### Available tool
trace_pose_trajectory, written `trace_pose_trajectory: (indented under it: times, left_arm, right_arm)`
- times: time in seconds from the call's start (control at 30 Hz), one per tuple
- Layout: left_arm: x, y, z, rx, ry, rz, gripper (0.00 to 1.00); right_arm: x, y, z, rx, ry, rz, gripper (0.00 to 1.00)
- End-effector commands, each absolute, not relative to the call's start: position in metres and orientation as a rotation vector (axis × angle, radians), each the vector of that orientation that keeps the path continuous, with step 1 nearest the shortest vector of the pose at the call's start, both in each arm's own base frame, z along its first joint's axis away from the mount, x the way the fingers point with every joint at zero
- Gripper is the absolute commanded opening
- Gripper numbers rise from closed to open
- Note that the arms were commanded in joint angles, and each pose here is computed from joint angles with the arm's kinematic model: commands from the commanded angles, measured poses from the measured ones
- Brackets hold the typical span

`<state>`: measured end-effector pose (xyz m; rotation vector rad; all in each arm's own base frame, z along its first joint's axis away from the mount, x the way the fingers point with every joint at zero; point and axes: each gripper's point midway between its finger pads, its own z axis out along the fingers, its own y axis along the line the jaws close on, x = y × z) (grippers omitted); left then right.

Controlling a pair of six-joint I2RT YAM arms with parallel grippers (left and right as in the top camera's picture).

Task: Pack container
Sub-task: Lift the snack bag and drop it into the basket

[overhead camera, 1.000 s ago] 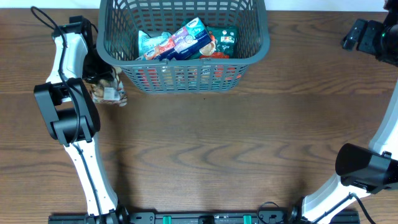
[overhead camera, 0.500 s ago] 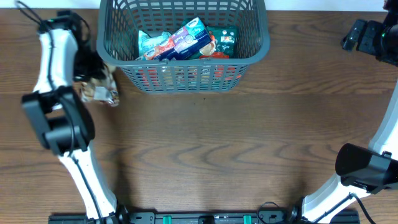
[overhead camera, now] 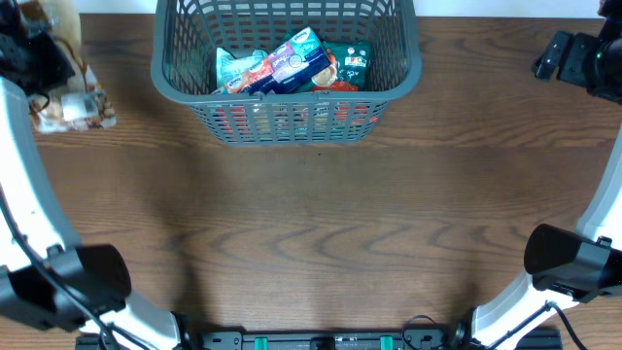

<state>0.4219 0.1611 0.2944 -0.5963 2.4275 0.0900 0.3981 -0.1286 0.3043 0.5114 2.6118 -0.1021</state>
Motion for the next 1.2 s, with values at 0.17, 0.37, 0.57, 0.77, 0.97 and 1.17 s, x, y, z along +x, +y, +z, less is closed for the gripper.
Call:
trace_pose_trajectory:
  times: [0.17, 0.37, 0.57, 0.77, 0.97, 1.17]
  left_arm:
    - [0.452, 0.032, 0.372, 0.240, 2.219, 0.168, 0.06]
    - [0.475, -0.050, 0.402, 0.682, 1.968, 0.253, 0.06]
    - [0.505, -0.097, 0.403, 0.955, 1.755, 0.309, 0.06]
    - [0.546, -0.124, 0.354, 1.058, 1.725, 0.212, 0.06]
    - [0.571, -0.134, 0.262, 1.134, 1.885, 0.138, 0.06]
    - [0.574, -0.137, 0.187, 1.202, 2.033, 0.070, 0.06]
  right_arm:
    - [0.400, -0.122, 0.302, 0.481, 2.625, -0.051, 0.99]
    - [0.398, -0.122, 0.301, 0.482, 2.632, -0.050, 0.99]
    - [0.396, -0.121, 0.300, 0.484, 2.642, -0.048, 0.99]
    - [0.396, -0.121, 0.300, 0.484, 2.644, -0.049, 0.99]
    - [0.396, -0.121, 0.300, 0.484, 2.643, -0.049, 0.99]
    - [0.395, -0.121, 0.299, 0.485, 2.646, -0.048, 0.99]
